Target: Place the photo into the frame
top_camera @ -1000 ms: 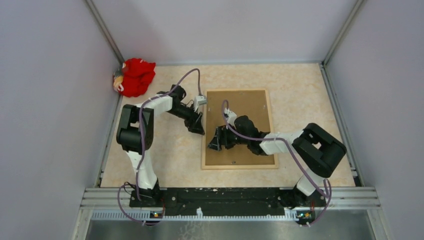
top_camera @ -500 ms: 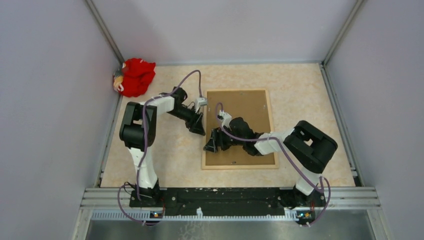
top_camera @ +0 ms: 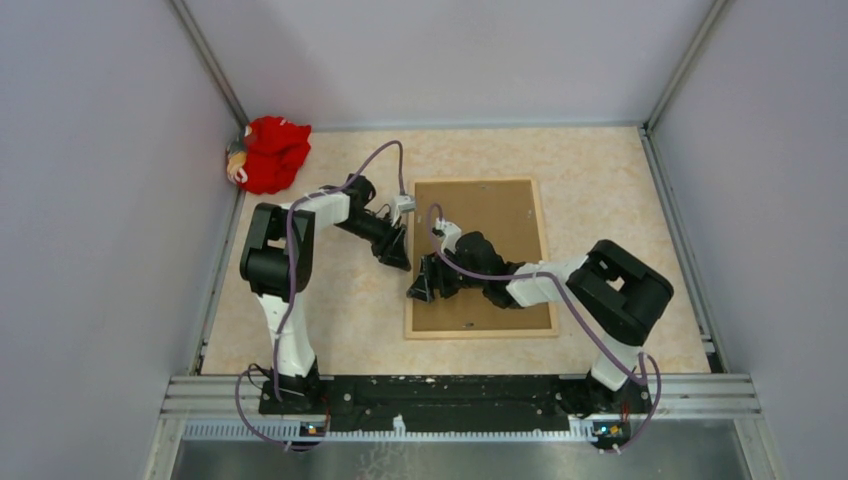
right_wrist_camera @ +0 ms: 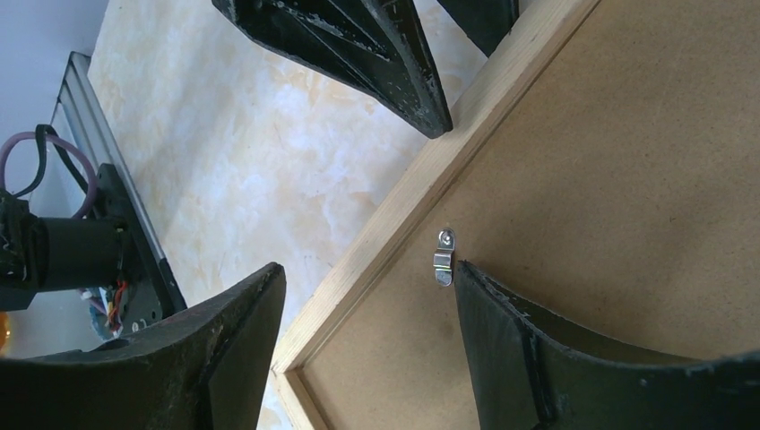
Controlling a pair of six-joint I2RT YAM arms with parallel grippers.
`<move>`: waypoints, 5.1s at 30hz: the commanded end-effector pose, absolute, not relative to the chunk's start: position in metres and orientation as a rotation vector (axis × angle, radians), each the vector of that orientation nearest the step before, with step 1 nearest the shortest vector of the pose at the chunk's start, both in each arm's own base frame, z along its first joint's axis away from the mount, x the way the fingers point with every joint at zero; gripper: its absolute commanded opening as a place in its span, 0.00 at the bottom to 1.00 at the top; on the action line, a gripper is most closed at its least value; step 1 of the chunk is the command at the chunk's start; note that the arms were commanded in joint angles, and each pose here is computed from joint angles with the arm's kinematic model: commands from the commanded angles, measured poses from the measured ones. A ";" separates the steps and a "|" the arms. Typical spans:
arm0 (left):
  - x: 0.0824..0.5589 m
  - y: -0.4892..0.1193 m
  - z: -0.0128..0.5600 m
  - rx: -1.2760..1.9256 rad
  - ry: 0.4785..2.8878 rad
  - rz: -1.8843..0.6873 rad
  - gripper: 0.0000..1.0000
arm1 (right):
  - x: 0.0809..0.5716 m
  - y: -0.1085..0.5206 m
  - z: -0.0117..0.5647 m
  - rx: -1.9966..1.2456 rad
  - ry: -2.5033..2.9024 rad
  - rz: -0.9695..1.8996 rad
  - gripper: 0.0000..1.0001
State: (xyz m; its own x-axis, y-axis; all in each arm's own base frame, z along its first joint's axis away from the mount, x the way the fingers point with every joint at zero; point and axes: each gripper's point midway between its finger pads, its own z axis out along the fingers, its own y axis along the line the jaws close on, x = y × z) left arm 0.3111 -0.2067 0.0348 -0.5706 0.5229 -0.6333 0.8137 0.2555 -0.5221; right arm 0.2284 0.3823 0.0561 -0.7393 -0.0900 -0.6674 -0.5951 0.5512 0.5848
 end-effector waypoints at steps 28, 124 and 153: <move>0.309 -0.203 0.028 1.261 2.257 -1.180 0.52 | 0.222 0.403 0.056 -0.574 2.190 1.217 0.64; 0.304 -0.202 0.018 1.252 2.300 -1.214 0.24 | 0.216 0.380 0.028 -0.264 2.309 1.068 0.58; 0.304 -0.197 0.018 1.264 2.315 -1.164 0.21 | 0.219 0.399 0.022 -0.333 2.306 1.091 0.58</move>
State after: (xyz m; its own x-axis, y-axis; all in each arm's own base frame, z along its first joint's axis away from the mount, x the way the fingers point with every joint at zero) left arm 0.3021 -0.1999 0.0333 -0.6331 0.5418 -0.5529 0.7599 0.2989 -0.5772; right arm 0.2246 0.4042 0.0485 -0.8014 0.0653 -0.5946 -0.4567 0.5752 0.6787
